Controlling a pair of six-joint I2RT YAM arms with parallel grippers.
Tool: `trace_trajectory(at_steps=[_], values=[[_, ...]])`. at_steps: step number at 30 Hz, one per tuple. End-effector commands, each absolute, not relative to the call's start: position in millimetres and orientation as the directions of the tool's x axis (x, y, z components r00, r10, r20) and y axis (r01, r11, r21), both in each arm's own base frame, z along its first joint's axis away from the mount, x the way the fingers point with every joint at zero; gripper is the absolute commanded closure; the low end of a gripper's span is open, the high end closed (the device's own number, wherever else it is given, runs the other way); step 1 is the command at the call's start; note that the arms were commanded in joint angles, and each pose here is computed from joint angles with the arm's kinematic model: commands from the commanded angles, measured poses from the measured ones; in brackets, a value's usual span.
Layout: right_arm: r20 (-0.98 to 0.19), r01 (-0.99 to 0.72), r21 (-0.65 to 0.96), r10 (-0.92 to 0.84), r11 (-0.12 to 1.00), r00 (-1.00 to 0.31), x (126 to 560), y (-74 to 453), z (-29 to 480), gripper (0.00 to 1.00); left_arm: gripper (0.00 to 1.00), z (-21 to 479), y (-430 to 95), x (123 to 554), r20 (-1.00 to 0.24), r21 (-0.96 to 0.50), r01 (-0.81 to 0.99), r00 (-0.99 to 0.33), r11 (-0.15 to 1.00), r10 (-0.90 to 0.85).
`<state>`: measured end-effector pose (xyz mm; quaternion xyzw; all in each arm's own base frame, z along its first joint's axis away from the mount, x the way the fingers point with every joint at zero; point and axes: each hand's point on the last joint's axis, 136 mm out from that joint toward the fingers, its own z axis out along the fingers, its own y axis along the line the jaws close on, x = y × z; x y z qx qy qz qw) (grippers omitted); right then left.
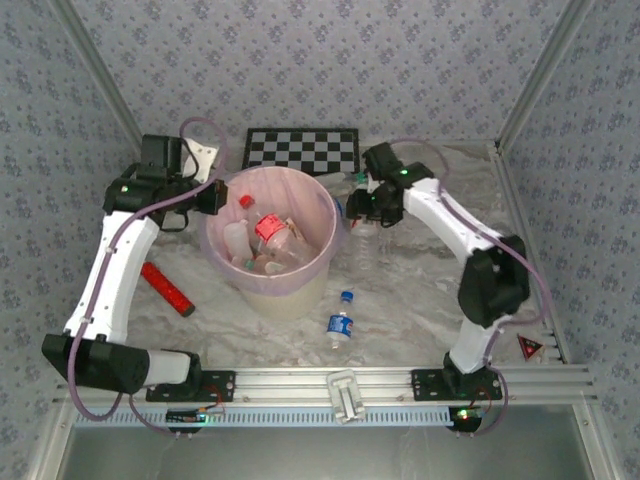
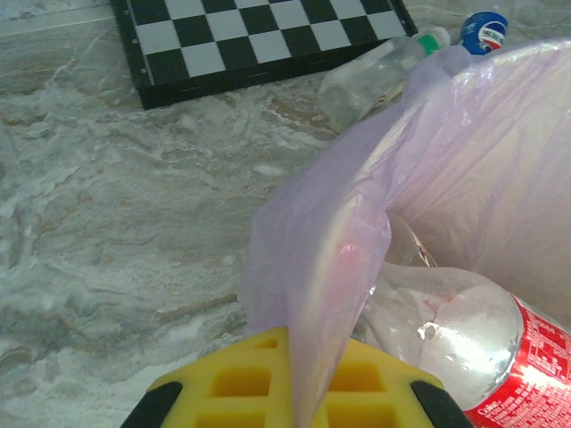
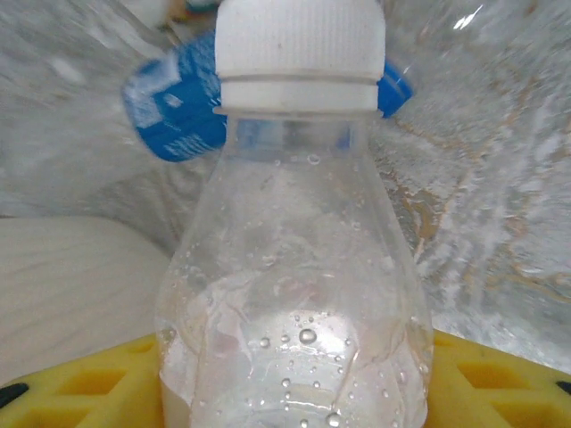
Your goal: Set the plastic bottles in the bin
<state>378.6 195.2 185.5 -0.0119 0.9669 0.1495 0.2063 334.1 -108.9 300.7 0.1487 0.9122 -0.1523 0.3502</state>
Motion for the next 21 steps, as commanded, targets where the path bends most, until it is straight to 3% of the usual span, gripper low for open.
trace_trajectory(at_steps=[1,7,11,15,21], values=[[-0.53,-0.144,0.357,0.074,0.923,-0.845,366.4,177.6,256.2,0.41,1.0,294.8,-134.0,328.6,-0.643,-0.277,0.421,-0.749,0.864,0.16],[-0.765,-0.354,0.44,0.138,0.825,-0.63,341.7,177.5,391.0,0.45,1.0,287.0,-148.7,327.5,-0.632,-0.273,0.463,-0.748,0.844,0.206],[-0.854,-0.539,0.45,0.167,0.712,-0.492,319.5,198.6,456.7,0.46,1.0,287.6,-153.6,326.4,-0.639,-0.282,0.476,-0.741,0.833,0.207],[-0.872,-0.655,0.441,0.119,0.614,-0.475,303.4,245.1,479.6,0.47,1.0,286.9,-155.2,324.2,-0.643,-0.28,0.483,-0.736,0.829,0.211],[-0.869,-0.735,0.336,-0.109,0.589,-0.484,303.8,323.9,439.7,0.47,1.0,291.0,-160.8,320.7,-0.646,-0.28,0.497,-0.73,0.821,0.221]])
